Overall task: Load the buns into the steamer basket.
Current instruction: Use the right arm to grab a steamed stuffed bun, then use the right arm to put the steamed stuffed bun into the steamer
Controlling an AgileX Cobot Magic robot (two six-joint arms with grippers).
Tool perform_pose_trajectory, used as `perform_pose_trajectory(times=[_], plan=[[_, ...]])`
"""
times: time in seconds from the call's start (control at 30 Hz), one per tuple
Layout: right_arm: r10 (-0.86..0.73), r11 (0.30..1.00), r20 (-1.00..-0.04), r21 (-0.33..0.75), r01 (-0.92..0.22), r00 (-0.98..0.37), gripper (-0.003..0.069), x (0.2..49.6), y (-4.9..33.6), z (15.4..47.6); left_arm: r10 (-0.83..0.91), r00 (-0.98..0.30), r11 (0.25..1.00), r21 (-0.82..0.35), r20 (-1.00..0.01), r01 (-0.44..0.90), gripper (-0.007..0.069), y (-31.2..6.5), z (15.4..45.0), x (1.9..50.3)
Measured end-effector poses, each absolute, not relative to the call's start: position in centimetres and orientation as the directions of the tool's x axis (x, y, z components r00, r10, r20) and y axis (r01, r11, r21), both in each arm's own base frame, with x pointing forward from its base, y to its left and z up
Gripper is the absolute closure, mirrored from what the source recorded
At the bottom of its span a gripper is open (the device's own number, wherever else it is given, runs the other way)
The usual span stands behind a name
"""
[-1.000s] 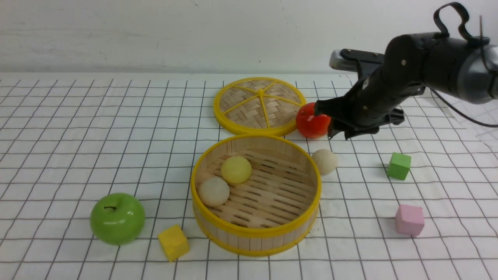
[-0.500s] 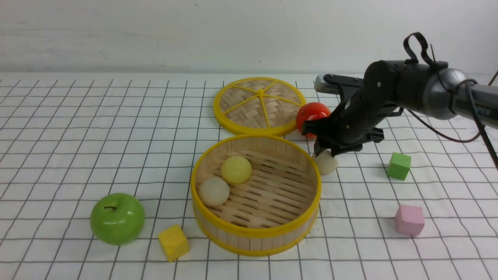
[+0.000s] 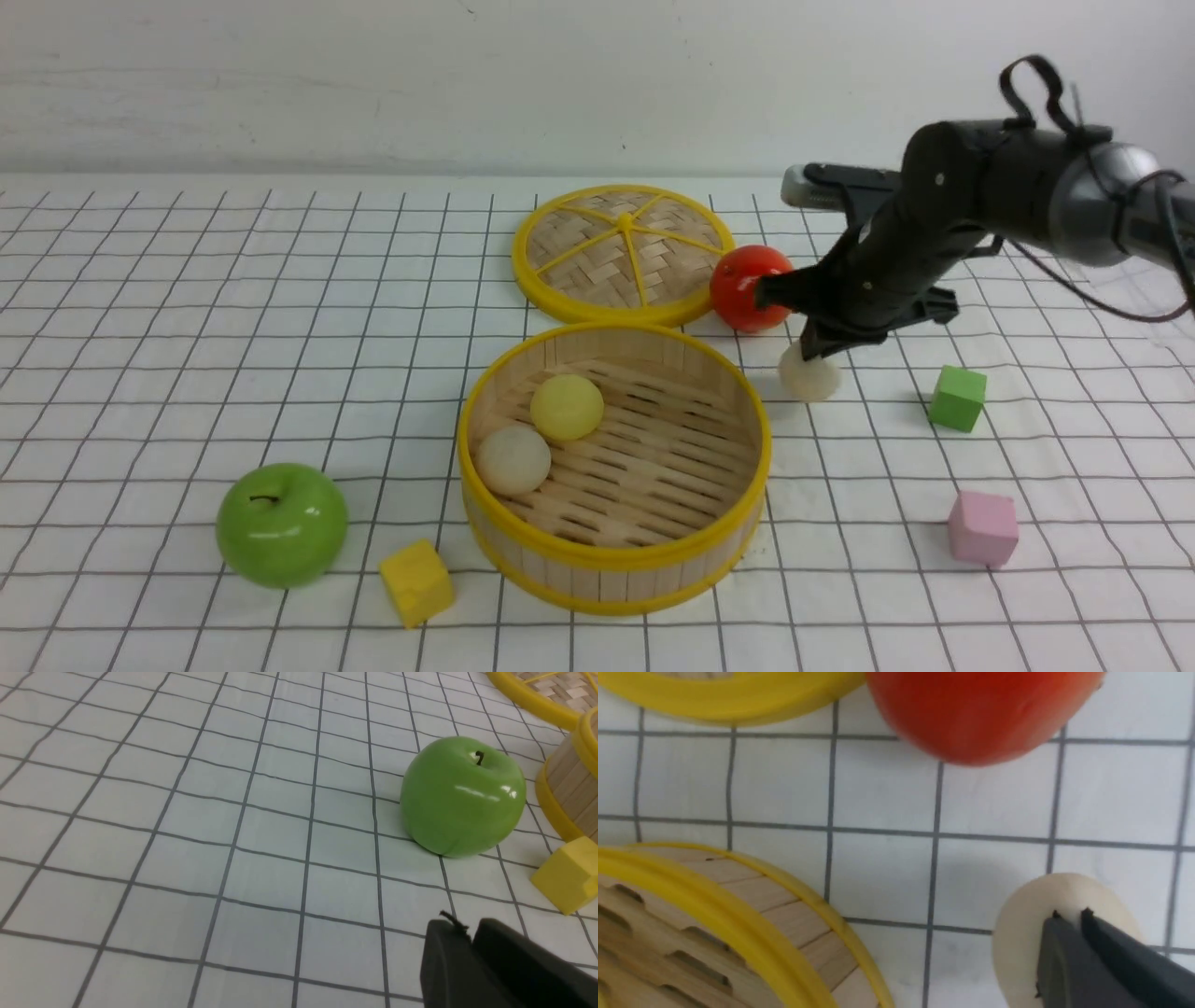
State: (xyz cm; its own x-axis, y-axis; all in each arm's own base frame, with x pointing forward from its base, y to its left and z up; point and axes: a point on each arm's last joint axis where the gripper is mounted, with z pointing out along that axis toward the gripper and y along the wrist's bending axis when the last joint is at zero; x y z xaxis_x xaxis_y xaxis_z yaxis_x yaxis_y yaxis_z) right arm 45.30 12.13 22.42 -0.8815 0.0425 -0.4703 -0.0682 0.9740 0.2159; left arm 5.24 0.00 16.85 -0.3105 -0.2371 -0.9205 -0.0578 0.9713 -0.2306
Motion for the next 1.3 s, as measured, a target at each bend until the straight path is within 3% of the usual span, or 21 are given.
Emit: perform_pose_trajectory(times=[0.17,0.3,0.53,0.73,1.0,1.03,1.13,1.3], plan=[[-0.103,0.954,-0.533,0.187,-0.235,-0.840,0.0658,42.4,12.8,28.9,-0.237,-0.310,0.971,-0.231,-0.921,-0.058,0.0550,0.0,16.8,5.2],[-0.246,0.902,-0.501,0.195,-0.386,-0.829,0.0658,39.7,15.6,30.7,-0.237,-0.310,0.971,-0.231,-0.921,-0.058,0.0545,0.0,16.8,5.2],[-0.404,0.825,-0.419,0.216,-0.521,-0.813,0.0656,37.5,21.8,28.0,-0.237,-0.310,0.971,-0.231,-0.921,-0.058,0.0536,0.0,16.8,5.2],[-0.416,0.844,-0.363,0.188,-0.503,-0.834,0.0627,38.2,24.2,23.6,-0.237,-0.310,0.971,-0.231,-0.921,-0.058,0.0533,0.0,16.8,5.2],[-0.380,0.872,-0.325,0.185,-0.452,-0.866,0.0457,38.6,24.2,22.0,-0.237,-0.310,0.971,-0.231,-0.921,-0.058,0.0533,0.0,16.8,5.2],[-0.371,0.876,-0.323,0.189,-0.444,-0.871,0.0401,38.5,24.1,22.3,-0.237,-0.310,0.971,-0.231,-0.921,-0.058,0.0532,0.0,16.8,5.2],[-0.350,0.883,-0.321,0.199,-0.425,-0.880,0.0270,37.9,23.8,23.9,-0.237,-0.310,0.971,-0.231,-0.921,-0.058,0.0526,0.0,16.8,5.2],[-0.350,0.882,-0.347,0.190,-0.431,-0.870,0.0141,35.4,22.3,29.4,-0.237,-0.310,0.971,-0.231,-0.921,-0.058,0.0523,0.0,16.8,5.2]])
